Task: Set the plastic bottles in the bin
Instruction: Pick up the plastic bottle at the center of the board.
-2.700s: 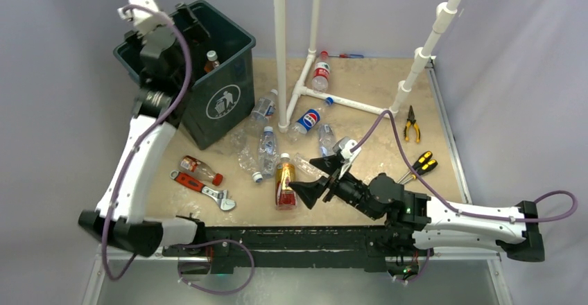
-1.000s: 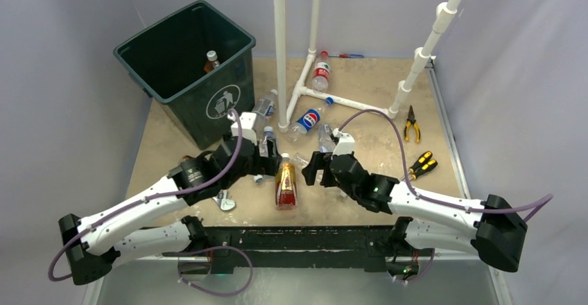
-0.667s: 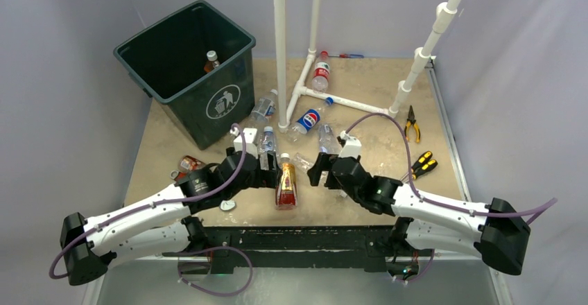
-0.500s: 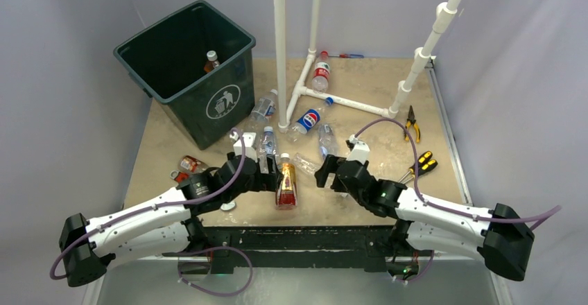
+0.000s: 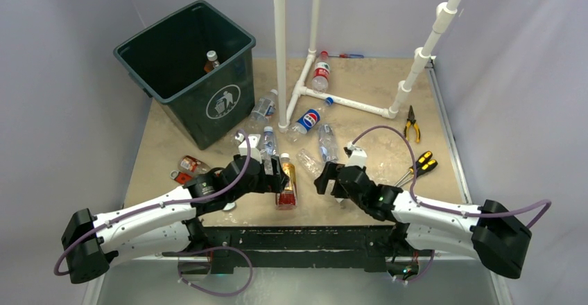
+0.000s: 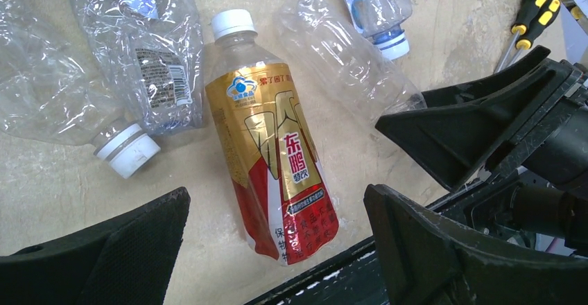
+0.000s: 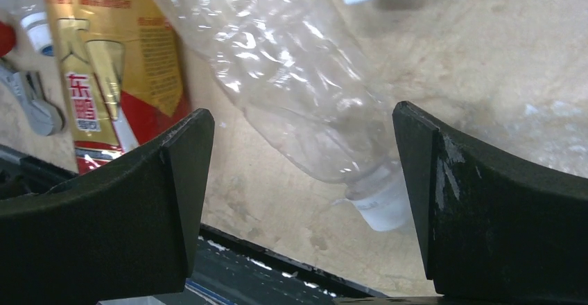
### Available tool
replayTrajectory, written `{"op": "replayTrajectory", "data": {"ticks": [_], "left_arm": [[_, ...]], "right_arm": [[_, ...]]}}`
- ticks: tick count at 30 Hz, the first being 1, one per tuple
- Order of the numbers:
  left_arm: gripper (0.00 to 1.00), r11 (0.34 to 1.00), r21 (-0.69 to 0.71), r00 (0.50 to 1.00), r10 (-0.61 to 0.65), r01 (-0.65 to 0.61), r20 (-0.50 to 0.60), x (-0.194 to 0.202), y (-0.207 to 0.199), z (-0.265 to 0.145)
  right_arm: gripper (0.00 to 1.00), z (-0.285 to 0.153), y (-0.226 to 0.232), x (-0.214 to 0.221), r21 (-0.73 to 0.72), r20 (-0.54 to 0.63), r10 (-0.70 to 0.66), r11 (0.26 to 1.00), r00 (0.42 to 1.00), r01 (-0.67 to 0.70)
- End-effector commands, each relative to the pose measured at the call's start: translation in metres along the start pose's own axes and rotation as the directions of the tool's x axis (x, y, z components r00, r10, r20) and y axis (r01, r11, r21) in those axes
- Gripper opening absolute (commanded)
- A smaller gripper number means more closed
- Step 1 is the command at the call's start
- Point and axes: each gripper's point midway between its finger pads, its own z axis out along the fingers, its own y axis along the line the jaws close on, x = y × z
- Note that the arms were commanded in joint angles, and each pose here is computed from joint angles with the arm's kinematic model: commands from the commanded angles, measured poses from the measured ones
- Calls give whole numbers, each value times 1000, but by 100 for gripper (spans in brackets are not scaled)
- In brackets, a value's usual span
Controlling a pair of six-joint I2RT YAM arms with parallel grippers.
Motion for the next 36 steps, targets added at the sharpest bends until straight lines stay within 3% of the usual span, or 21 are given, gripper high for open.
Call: {"op": "replayTrajectory", "data": {"ticks": [1,10,19,25,30,36], "left_arm": [[98,999,33,1000,-16,16,18,-3,-7,0],[98,1000,26,1000,-11,11,15,-5,-9,0],[97,1000,0,997,29,-29,68,-30,-12,-11],[97,998,-19,979,69,-66,190,-80,-24,-40],[98,996,29,938,68,-82,340,-126,-37,-77],[98,995,62,896,44,-79,442,-150,-37,-106]], "right_arm": [[97,1,28,-14,-113,39,-54,992,998,58],[87,20,26,0,-50,-35,-145,988,989,143],[54,10,45,-11,-113,-9,-196,975,981,194],[44,-37,81,-40,-272,57,-247,928,967,253],[39,-86,115,-66,-450,155,-277,835,948,318],[35,-98,116,-75,-461,191,-289,818,938,345]]}}
